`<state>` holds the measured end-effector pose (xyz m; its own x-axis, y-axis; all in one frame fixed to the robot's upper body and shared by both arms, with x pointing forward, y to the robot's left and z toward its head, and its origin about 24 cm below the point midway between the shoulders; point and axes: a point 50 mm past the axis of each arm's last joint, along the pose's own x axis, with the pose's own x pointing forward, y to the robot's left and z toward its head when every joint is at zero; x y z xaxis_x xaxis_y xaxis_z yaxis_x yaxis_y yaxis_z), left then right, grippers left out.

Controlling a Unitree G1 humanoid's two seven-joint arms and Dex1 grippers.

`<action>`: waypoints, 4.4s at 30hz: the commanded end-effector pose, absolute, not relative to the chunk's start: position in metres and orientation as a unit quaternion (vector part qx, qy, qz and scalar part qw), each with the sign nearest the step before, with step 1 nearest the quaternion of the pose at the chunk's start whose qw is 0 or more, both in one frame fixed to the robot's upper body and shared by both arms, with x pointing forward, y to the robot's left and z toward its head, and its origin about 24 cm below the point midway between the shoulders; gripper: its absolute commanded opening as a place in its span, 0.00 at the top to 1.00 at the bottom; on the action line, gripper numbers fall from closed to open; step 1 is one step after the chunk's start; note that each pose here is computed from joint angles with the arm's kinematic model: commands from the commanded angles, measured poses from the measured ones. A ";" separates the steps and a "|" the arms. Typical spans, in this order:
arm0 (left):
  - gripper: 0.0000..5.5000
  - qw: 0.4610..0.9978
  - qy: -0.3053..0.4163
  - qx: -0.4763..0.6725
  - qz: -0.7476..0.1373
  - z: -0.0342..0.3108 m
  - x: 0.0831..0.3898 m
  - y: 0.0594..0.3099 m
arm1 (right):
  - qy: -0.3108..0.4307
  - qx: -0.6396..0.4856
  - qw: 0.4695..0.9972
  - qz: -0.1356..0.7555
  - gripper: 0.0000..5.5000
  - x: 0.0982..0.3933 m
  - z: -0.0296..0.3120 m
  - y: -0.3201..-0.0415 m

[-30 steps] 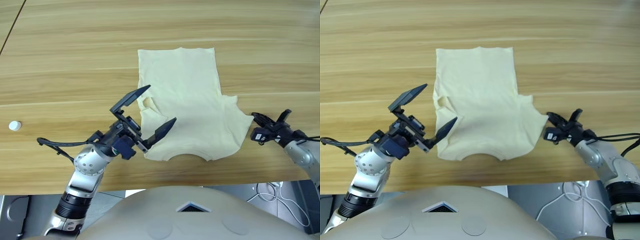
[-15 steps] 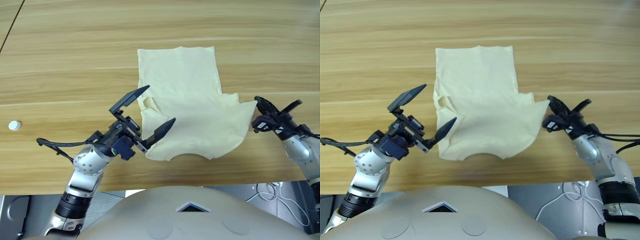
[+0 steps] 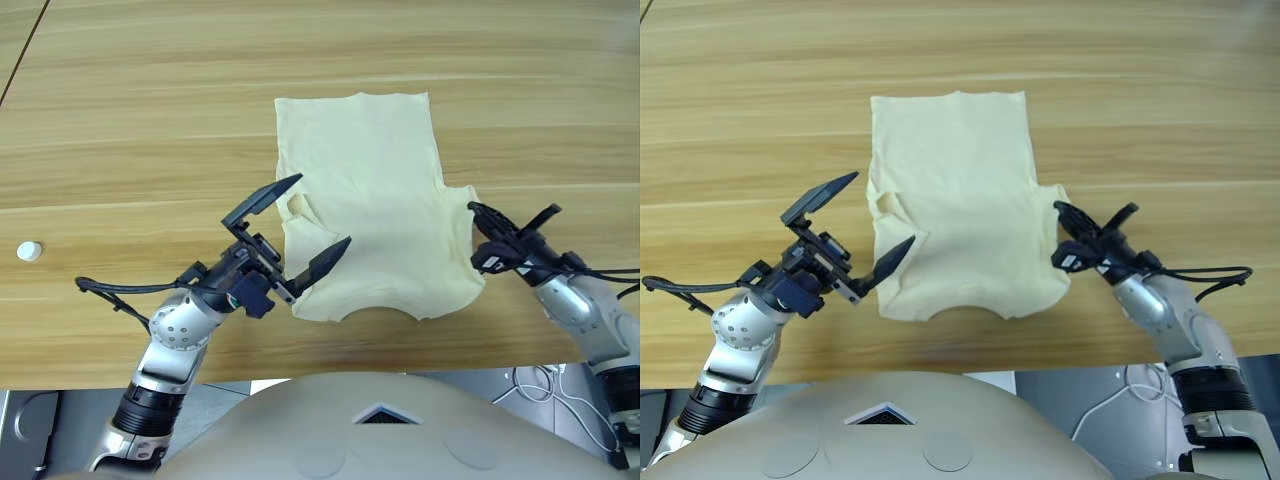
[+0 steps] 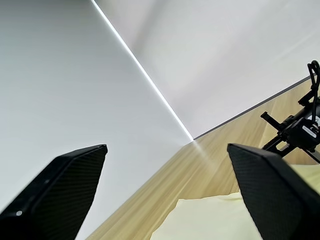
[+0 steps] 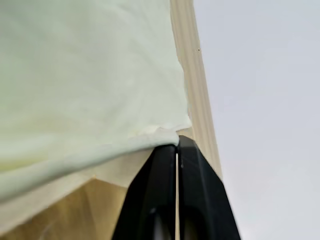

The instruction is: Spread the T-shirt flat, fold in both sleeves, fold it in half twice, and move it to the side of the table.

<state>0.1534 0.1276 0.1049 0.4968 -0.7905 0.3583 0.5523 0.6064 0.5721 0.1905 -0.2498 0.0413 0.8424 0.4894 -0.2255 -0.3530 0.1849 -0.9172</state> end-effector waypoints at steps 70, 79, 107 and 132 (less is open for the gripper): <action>0.18 0.614 0.065 0.543 -0.570 0.006 0.168 0.221 | 0.142 -0.585 0.695 0.393 0.57 0.119 0.033 -0.306; 0.18 0.603 0.038 0.547 -0.580 -0.010 0.174 0.208 | 0.135 -0.584 0.699 0.391 0.57 0.123 0.029 -0.307; 0.18 0.581 0.019 0.408 -0.704 -0.008 0.116 0.171 | 0.117 -0.586 0.698 0.394 0.57 0.133 0.030 -0.303; 0.47 0.582 0.024 0.464 -0.668 -0.016 0.126 0.180 | 0.116 -0.583 0.703 0.391 0.56 0.132 0.028 -0.300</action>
<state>0.1443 0.1605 0.0144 0.1782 -0.8788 -0.4428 0.7241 -0.1876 0.6637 0.1382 -0.3021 0.0361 0.7047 0.4191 -0.5724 -0.6439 0.0389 -0.7642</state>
